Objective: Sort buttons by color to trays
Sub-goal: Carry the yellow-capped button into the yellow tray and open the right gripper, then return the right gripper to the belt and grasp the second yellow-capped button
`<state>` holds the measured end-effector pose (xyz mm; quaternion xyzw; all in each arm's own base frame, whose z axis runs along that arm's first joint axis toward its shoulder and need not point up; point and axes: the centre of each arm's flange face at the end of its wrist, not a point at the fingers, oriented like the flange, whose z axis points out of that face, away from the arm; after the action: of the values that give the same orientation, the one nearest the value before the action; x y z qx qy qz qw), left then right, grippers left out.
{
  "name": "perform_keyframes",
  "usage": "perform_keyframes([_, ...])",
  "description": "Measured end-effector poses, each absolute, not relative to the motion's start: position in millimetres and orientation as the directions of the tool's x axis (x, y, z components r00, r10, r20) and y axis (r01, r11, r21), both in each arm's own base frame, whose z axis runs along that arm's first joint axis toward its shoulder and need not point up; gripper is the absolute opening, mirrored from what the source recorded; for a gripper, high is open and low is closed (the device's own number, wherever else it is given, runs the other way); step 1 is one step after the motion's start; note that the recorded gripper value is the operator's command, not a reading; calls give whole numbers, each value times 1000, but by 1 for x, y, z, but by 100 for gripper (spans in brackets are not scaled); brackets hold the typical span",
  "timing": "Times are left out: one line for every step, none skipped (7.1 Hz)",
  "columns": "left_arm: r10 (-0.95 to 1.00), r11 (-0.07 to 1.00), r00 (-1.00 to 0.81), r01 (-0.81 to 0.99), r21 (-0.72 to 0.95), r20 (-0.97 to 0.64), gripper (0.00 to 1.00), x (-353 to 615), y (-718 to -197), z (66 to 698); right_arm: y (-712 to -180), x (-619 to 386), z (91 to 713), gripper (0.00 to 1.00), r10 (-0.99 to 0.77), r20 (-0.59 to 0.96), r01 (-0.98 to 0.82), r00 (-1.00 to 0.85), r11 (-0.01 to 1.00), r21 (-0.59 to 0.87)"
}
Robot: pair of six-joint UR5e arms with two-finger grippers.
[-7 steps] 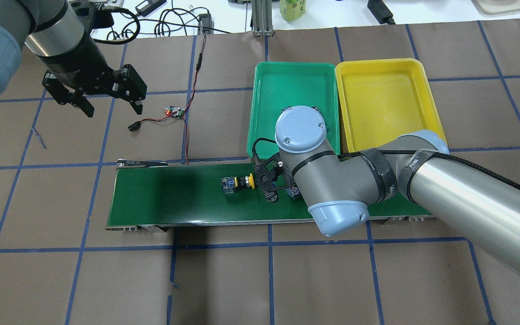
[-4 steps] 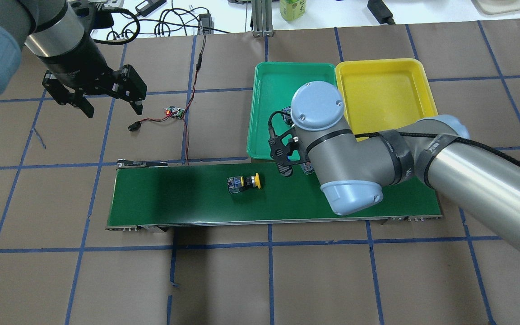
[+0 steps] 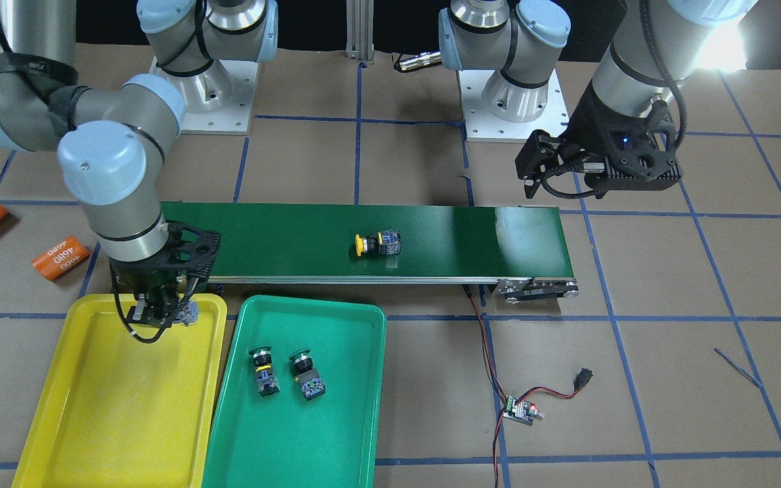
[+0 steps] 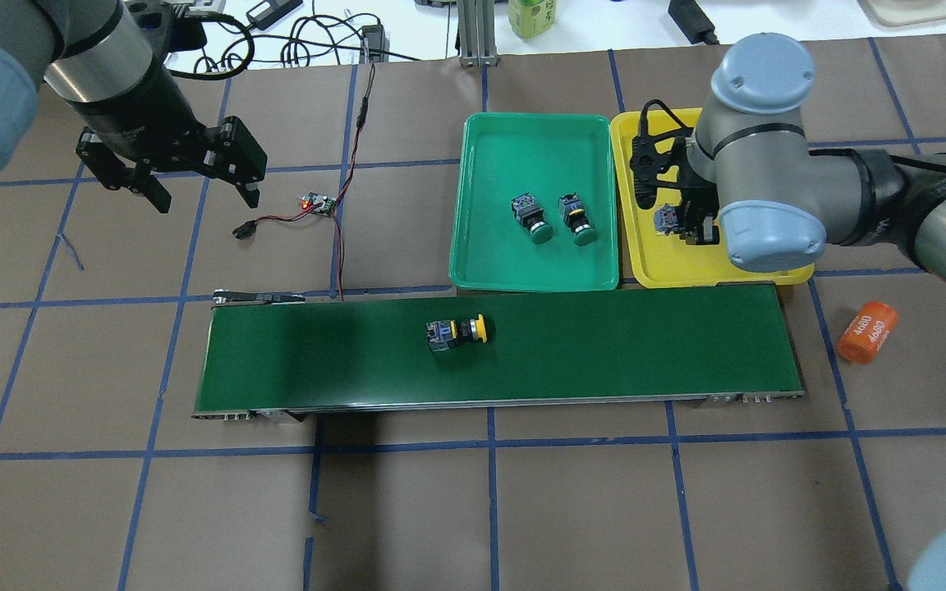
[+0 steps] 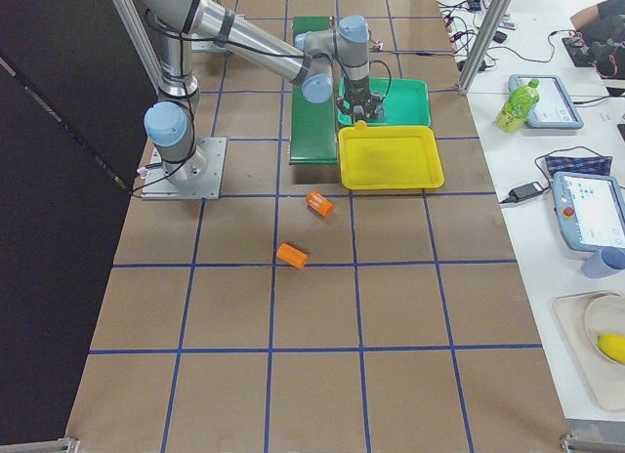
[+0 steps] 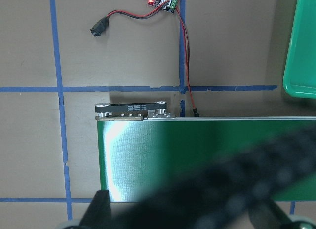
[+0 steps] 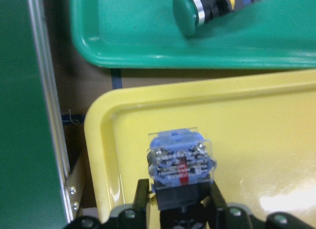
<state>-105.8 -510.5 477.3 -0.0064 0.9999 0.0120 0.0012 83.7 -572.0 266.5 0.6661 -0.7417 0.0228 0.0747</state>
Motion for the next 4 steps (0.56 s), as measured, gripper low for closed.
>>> perform_keyframes([-13, 1000, -1000, -13, 24, -3, 100, -106, -511, 477, -583, 49, 247, 61, -982, 107, -985, -155, 162, 59])
perform_keyframes([-13, 1000, -1000, -13, 24, -3, 100, -106, -511, 477, -588, 25, 230, 94, -979, 79, -980, -187, 192, 56])
perform_keyframes([-13, 1000, -1000, -13, 23, -3, 100, -106, -510, 478, -589, 16, 220, 95, -978, 60, -978, -202, 205, 47])
perform_keyframes([-13, 1000, -1000, -13, 23, -3, 100, -106, -510, 478, -588, 15, 219, 97, -977, 55, -978, -207, 209, 26])
